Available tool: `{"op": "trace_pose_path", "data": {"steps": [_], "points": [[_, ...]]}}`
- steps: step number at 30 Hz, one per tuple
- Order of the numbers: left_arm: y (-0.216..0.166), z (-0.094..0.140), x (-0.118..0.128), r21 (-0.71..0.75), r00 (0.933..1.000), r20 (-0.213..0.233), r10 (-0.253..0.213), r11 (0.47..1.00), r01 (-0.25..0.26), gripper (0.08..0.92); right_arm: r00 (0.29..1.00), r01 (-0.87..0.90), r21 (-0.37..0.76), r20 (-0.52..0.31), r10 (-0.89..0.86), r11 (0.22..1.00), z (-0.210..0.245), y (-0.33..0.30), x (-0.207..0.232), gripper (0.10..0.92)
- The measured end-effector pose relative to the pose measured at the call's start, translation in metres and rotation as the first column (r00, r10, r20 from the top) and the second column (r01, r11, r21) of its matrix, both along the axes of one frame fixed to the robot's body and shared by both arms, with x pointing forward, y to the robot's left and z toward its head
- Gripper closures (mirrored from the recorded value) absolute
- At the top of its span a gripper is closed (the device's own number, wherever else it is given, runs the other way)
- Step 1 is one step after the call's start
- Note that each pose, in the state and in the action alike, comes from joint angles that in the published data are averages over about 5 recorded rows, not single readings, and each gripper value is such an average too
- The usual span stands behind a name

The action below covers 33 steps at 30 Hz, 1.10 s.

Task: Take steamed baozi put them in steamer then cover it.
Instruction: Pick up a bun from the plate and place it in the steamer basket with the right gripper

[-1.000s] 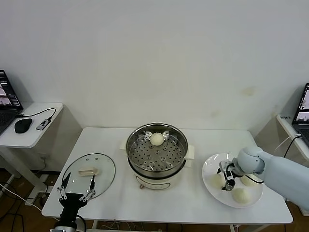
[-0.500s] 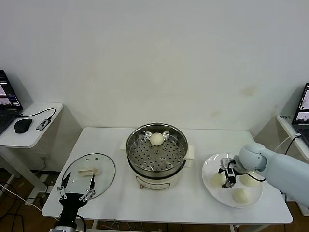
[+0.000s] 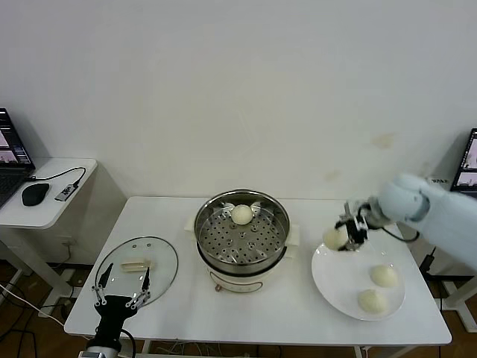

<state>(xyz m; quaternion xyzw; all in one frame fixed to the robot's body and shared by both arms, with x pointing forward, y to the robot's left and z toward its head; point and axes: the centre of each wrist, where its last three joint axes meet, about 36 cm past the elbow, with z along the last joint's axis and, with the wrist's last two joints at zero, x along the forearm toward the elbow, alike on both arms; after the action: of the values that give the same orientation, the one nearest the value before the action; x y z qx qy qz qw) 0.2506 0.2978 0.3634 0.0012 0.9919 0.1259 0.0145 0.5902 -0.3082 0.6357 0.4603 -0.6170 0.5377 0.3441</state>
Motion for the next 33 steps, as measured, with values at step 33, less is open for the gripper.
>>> {"op": "trace_pose_path", "data": {"steps": [33], "points": [[0.005,0.002,0.004,0.009,0.9997,0.015,0.017,1.0,-0.018,0.177,0.992,-0.102,0.057,-0.063,0.105,0.993,-0.021,0.279,0.037,0.377]]}}
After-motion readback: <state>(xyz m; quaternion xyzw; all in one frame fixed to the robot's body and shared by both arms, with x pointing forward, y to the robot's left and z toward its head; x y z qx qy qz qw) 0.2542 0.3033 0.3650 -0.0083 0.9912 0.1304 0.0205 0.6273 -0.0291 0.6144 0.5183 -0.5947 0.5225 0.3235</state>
